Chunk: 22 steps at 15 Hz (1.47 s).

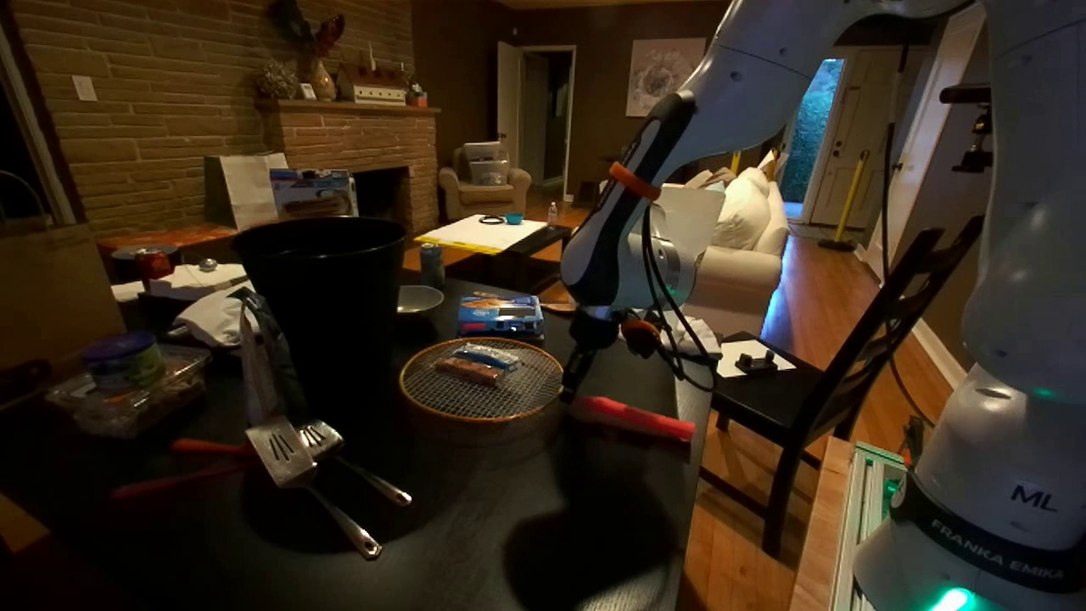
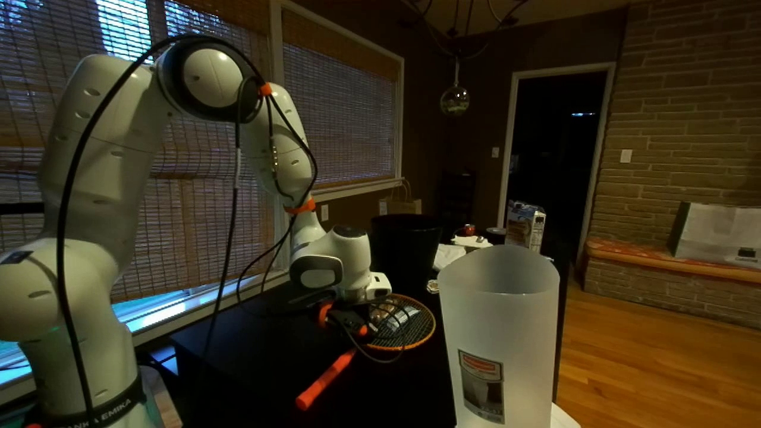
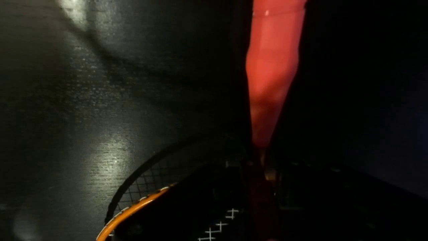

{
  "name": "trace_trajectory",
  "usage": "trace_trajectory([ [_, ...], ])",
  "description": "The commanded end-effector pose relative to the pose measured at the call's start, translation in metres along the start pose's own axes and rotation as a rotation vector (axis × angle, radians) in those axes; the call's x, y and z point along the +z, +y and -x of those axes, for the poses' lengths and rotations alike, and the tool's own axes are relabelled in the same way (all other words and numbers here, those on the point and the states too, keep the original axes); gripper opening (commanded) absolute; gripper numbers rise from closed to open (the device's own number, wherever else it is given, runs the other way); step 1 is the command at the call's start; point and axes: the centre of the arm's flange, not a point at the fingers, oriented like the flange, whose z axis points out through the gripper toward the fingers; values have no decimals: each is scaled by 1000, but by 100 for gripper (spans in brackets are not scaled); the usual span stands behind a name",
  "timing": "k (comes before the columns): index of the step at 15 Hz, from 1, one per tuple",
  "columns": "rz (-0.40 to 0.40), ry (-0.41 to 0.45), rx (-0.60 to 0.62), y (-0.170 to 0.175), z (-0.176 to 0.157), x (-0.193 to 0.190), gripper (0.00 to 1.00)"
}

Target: Use the tennis racket to move the object

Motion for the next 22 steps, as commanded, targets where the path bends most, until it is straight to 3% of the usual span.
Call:
trace_trajectory([
  [1, 8, 37, -5, 1, 3, -16, 3],
  [22, 57, -34, -86, 2, -22, -91, 3],
])
